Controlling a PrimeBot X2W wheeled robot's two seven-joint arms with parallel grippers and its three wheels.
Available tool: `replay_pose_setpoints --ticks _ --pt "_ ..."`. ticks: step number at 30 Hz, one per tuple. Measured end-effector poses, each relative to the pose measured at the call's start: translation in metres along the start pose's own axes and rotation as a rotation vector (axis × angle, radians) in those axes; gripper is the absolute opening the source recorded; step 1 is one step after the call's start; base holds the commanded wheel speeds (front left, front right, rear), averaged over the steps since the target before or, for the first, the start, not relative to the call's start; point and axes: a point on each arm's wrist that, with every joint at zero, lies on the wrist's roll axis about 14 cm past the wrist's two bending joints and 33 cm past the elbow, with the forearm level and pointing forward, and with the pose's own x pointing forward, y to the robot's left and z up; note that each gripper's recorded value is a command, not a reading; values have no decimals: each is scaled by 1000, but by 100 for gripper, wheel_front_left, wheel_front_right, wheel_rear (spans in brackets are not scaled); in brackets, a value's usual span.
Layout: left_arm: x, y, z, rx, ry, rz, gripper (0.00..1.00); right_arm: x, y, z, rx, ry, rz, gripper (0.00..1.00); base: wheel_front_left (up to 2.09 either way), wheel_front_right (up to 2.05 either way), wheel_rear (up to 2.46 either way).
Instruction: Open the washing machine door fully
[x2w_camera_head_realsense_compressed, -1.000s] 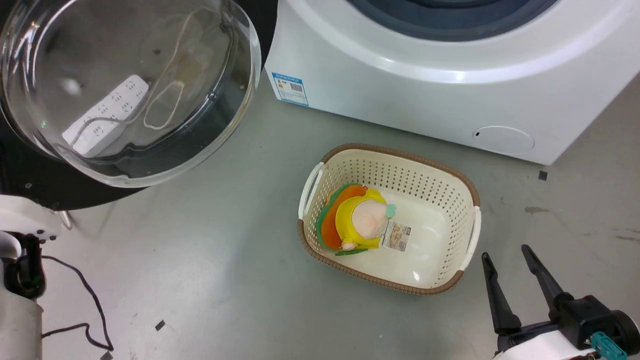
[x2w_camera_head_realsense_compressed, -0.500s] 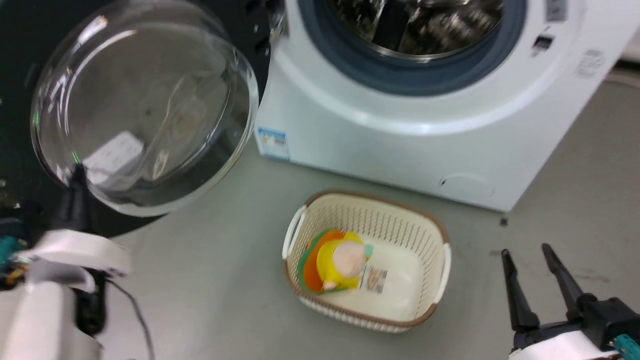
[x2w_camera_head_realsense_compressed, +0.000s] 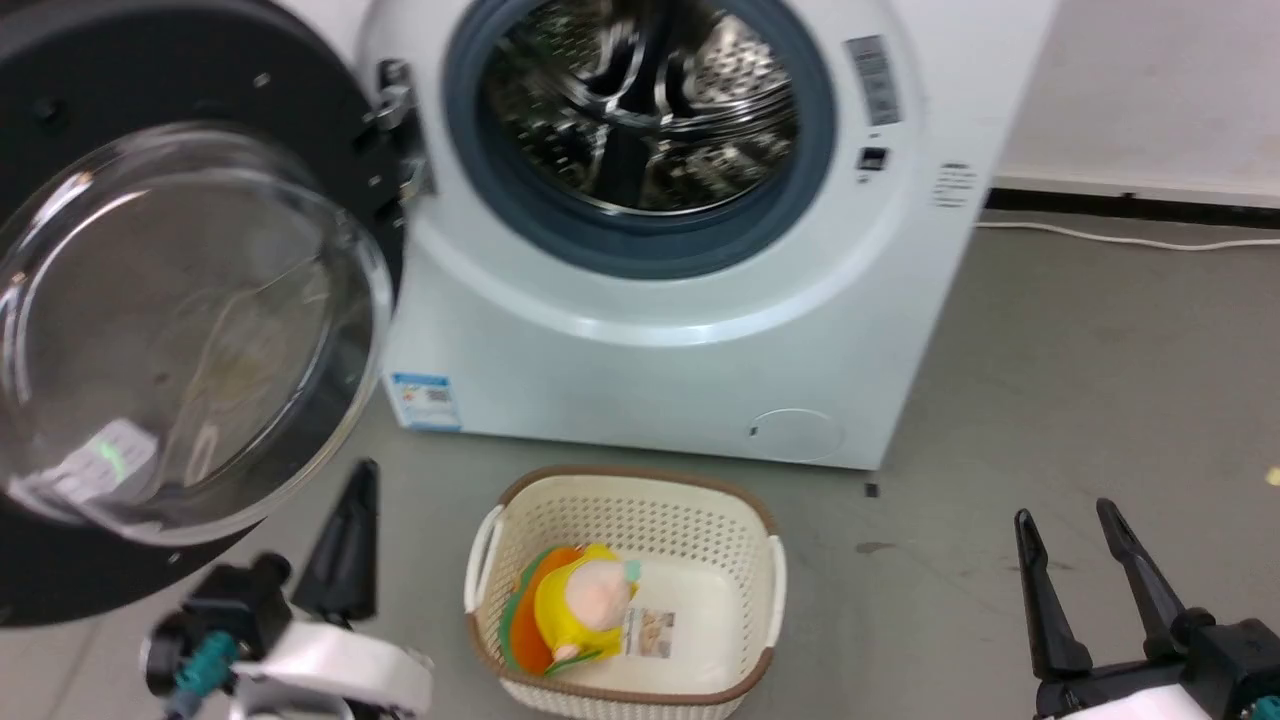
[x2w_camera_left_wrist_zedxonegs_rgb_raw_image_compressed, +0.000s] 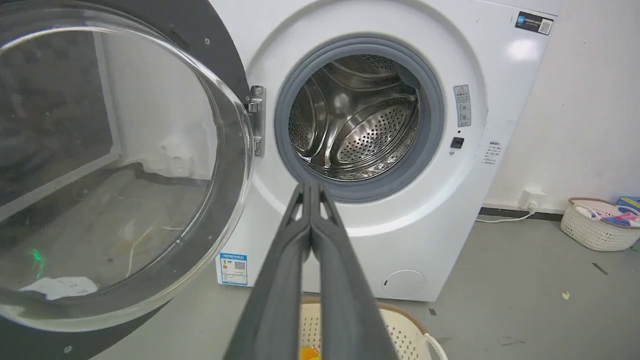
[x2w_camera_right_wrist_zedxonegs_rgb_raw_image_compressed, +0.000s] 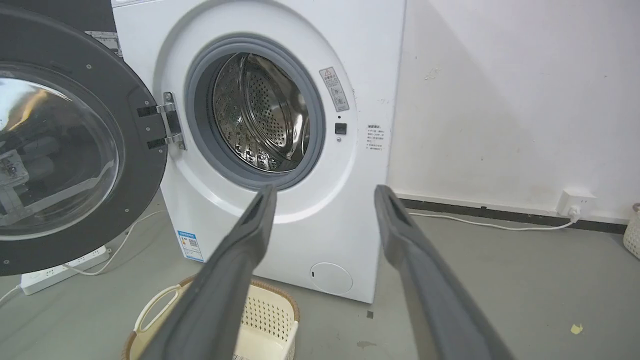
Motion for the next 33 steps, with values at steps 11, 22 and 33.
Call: replay_pose_setpoints --ticks 11,22,33 --pt "-21 -48 -35 -28 101 -75 100 -33 -24 -3 7 25 -90 100 0 0 0" --pt "-27 -57 -40 -3 112 -83 100 -39 -21 -13 24 59 -86 100 0 0 0" --pt "-27 -57 -45 27 126 -92 100 -39 -19 -17 27 69 -80 100 0 0 0"
